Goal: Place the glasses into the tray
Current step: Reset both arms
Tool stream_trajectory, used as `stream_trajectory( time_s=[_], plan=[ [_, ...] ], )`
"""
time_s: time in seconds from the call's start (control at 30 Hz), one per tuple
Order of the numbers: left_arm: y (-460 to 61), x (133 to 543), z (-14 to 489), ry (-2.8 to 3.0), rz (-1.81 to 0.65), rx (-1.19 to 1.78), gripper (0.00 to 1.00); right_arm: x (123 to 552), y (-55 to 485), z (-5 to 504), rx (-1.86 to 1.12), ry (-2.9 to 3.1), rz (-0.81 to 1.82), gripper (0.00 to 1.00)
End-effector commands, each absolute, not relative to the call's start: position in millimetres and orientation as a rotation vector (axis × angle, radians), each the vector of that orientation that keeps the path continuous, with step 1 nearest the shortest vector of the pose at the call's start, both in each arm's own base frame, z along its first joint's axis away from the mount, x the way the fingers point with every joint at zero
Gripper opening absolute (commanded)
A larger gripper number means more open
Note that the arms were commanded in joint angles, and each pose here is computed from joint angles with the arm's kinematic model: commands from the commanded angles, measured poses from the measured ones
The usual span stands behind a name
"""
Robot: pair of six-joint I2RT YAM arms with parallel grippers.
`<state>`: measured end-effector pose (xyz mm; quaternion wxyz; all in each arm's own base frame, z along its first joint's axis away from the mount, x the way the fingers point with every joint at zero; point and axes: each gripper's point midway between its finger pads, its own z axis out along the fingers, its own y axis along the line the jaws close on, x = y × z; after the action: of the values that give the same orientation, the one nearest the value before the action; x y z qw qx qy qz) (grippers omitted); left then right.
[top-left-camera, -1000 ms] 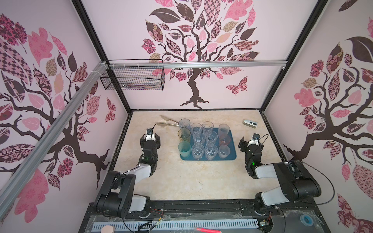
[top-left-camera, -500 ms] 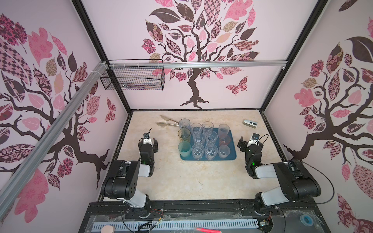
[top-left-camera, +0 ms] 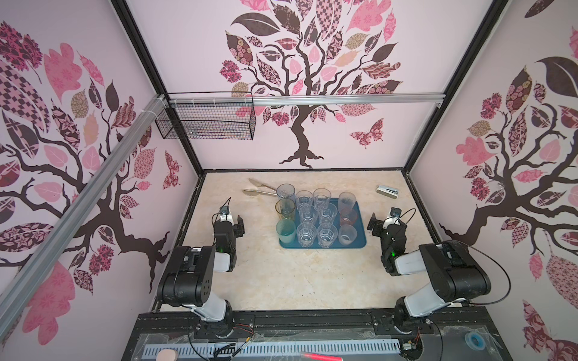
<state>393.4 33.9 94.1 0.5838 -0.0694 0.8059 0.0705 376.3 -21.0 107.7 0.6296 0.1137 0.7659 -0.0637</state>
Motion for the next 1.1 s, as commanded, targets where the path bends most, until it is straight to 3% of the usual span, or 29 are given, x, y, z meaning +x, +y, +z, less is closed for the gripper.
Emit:
stream_trajectory(
  time_s=[0.0,0.2,0.27,1.07],
  plan=[
    [31.7,400.1,100.7,1.874,0.119,-0.167,0.75,380.3,-20.3,114.4,0.259,1.732,-0.135,1.00],
    [31.9,399.7,100.6,1.874,0.120,-0.167,0.79,380.3,-20.5,114.5,0.259,1.731,-0.136,1.00],
    [31.9,399.7,101.1,1.873,0.120,-0.166,0.98,380.3,-20.3,114.9,0.259,1.730,-0.136,1.00],
    [30.3,398.7,100.2,1.875,0.127,-0.155,0.98,379.5,-20.5,114.6,0.259,1.730,-0.136,1.00]
  ],
)
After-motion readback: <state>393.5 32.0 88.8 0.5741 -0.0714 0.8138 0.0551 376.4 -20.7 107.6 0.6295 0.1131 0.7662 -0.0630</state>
